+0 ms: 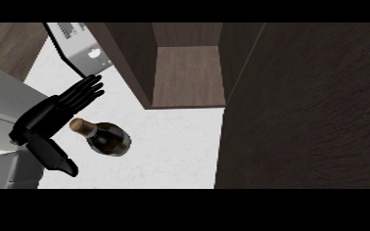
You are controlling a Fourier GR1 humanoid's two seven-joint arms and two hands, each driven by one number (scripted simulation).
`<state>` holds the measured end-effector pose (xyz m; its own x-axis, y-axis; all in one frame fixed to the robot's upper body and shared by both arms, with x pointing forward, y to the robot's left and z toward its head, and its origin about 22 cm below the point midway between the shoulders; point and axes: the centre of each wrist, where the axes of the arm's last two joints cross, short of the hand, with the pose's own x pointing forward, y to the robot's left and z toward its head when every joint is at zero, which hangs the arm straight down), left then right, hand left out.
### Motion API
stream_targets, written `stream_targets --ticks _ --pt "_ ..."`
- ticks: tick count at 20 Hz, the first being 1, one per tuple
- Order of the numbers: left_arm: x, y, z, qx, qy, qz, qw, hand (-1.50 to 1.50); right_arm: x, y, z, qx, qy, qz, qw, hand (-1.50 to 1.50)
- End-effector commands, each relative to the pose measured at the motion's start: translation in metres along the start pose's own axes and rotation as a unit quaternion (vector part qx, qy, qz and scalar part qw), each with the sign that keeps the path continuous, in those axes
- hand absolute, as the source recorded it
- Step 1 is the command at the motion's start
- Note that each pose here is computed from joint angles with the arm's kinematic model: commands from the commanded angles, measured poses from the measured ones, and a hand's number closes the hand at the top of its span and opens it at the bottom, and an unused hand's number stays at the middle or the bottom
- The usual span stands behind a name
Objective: Pick up the wine, place it into the cabinet and close the cabinet
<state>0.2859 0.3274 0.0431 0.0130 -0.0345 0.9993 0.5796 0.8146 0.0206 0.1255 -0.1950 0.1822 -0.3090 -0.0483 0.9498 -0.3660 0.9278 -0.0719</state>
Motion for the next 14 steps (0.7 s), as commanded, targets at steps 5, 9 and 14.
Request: stream_targets --ticks 5,9,14 --pt "-0.049 0.01 0.004 0.0 0.03 0.0 0.9996 -1.5 0.044 0.009 0.028 0.017 -0.049 -0.024 0.998 -1.5" --pt "-0.06 0.004 -0.011 -0.012 0.029 0.003 0.9995 -1.5 0.045 0.007 0.039 0.006 -0.046 -0.019 0.999 -1.5" --pt "-0.063 0.021 -0.017 -0.026 0.043 -0.002 0.9987 -1.5 0.047 0.006 0.035 0.016 -0.05 -0.026 0.998 -1.5"
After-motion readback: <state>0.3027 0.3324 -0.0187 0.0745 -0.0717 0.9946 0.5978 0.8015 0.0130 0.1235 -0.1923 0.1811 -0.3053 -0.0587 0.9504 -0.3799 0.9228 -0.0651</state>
